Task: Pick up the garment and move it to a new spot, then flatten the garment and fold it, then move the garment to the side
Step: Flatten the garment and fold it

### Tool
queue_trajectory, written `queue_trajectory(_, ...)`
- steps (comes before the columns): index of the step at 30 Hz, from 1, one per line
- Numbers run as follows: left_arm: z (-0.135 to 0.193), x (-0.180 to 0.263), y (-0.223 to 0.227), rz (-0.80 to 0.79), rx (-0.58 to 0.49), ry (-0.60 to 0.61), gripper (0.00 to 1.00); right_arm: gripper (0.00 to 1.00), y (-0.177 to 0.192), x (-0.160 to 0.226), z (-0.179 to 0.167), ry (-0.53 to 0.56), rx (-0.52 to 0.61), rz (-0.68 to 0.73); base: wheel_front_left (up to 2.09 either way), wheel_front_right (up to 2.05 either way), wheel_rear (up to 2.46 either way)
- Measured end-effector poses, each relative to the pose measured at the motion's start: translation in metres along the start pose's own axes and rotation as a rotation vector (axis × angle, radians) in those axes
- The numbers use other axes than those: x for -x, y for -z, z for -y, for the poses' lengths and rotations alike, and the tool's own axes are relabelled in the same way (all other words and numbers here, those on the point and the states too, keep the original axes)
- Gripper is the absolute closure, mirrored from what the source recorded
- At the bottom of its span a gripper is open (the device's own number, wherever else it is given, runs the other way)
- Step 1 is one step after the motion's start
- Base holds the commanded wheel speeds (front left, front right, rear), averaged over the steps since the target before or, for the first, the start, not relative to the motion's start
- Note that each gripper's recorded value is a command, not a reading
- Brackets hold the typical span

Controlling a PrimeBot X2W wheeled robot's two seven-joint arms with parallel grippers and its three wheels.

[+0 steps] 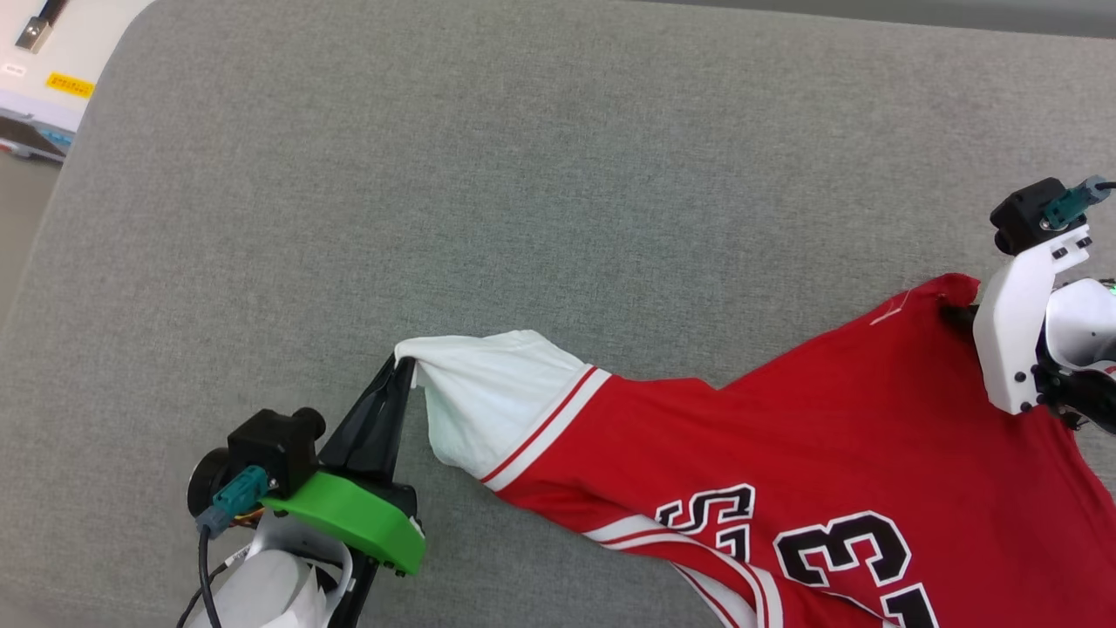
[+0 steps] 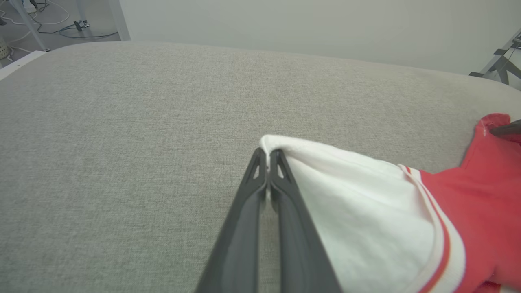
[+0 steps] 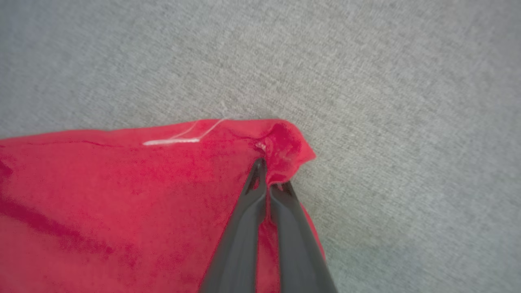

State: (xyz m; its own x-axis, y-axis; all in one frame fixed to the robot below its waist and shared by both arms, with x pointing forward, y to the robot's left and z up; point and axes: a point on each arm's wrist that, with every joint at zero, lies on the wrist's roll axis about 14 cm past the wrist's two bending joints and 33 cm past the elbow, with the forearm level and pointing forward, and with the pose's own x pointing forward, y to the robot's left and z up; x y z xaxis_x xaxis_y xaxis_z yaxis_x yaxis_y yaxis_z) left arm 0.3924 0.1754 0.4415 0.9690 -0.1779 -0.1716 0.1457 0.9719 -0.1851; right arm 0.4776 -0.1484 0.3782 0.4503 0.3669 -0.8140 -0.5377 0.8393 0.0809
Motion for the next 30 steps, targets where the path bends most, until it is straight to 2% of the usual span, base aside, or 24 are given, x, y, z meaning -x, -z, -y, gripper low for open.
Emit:
queue_trajectory(5,0.005,0.001,-0.020,0.056,-0.020,0.024,1.00,1.00,-0.027,0.028,-0.006,-0.001,0.020,0.172,0.00,0.00,0.00)
queue_trajectory(12,0.011,0.002,-0.071,0.177,-0.109,0.078,1.00,1.00,-0.074,0.099,0.006,0.064,0.063,0.449,0.00,0.00,0.00)
queue_trajectory(21,0.038,-0.010,-0.197,0.466,-0.301,0.171,1.00,1.00,-0.128,0.196,0.008,0.145,0.114,0.784,0.00,0.00,0.00)
queue_trajectory(30,0.086,-0.013,-0.304,0.689,-0.456,0.287,1.00,1.00,-0.155,0.254,0.013,0.225,0.140,0.953,0.00,0.00,0.00)
